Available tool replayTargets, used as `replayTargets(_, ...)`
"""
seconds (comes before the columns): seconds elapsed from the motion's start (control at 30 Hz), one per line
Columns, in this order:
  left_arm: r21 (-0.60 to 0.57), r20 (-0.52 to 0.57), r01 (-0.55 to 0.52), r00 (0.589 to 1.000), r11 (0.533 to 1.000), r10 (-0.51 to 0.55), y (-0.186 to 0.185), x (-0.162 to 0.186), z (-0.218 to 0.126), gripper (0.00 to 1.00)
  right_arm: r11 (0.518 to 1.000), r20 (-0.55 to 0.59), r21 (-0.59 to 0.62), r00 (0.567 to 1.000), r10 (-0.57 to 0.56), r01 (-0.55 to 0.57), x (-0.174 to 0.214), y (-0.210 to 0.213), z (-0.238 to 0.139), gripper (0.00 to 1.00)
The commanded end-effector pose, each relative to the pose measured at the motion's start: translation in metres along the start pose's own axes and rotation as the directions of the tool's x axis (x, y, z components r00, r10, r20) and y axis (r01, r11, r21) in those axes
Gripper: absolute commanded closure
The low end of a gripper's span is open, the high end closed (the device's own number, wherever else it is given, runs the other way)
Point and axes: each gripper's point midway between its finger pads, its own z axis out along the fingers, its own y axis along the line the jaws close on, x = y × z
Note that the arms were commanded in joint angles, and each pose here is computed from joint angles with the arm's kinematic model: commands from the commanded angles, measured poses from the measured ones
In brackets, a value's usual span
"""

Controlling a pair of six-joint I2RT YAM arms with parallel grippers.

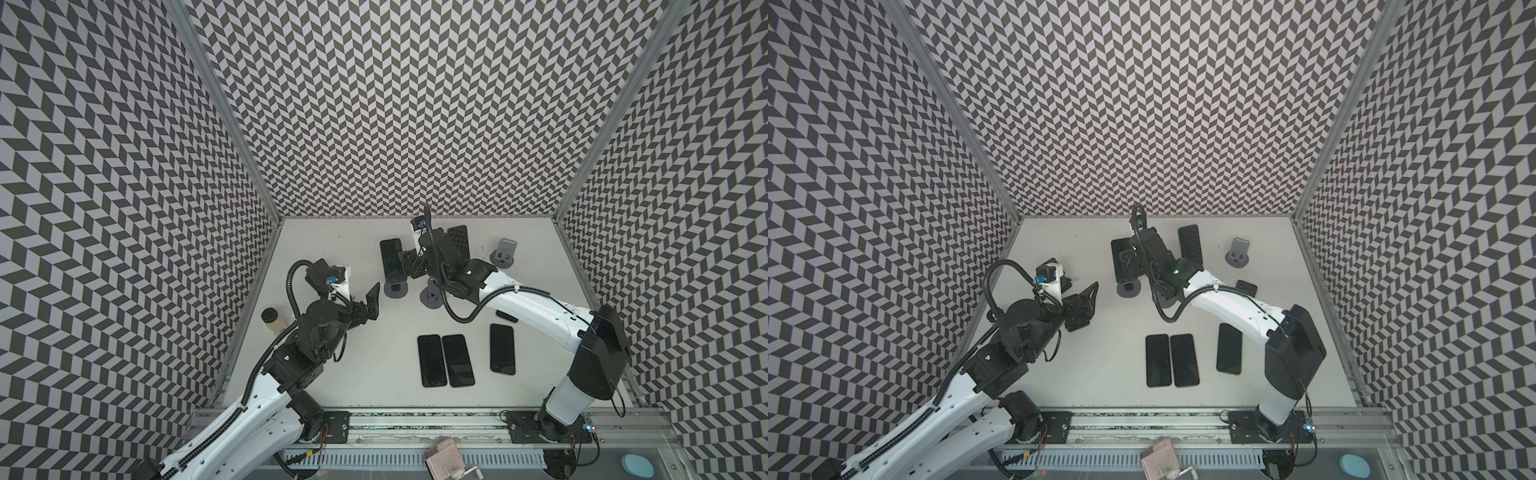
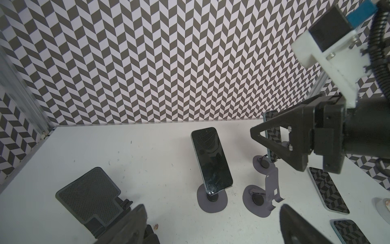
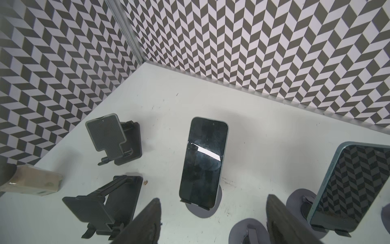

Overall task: Remove the phone from the phone stand
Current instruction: 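Lower the right gripper toward the upright teal-edged phone while the left hovers nearby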

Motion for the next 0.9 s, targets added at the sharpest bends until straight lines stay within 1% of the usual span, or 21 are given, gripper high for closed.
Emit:
replayTargets(0.0, 0.010, 0.023, 0.040, 0.999, 0.999, -0.040, 0.001, -0.007, 0.001, 0.02, 0.999, 0.122, -0.023, 0.992, 0.025, -0.022, -0.023, 0.005, -0.007, 0.25)
replayTargets(0.13, 0.011, 0.021, 0.050, 0.998, 0.999, -0.051, 0.004, -0.009, 0.005, 0.01, 0.998, 0.156, -0.031, 0.986, 0.052, -0.048, -0.029, 0.005, -0.008, 0.19)
replayTargets(0.3, 0.002, 0.000, 0.068, 0.998, 0.998, -0.068, 0.012, -0.010, 0.010, 0.01, 0.997, 0.157, -0.035, 0.984, 0.080, -0.075, -0.030, 0.006, -0.006, 0.20)
replayTargets(0.37, -0.015, -0.006, 0.070, 0.998, 0.997, -0.070, 0.016, -0.011, 0.011, 0.00, 0.995, 0.129, -0.009, 0.987, 0.100, -0.099, -0.023, 0.002, -0.001, 0.20)
replayTargets(0.6, -0.025, -0.004, 0.083, 0.997, 0.996, -0.083, 0.023, -0.012, 0.008, 0.00, 0.996, -0.034, 0.022, 0.995, 0.092, -0.091, 0.006, 0.010, 0.033, 0.17)
replayTargets(0.87, -0.055, 0.010, 0.091, 0.996, 0.994, -0.090, 0.032, -0.010, -0.004, 0.00, 0.986, -0.076, 0.019, 0.983, 0.165, -0.164, 0.020, 0.016, 0.049, 0.13)
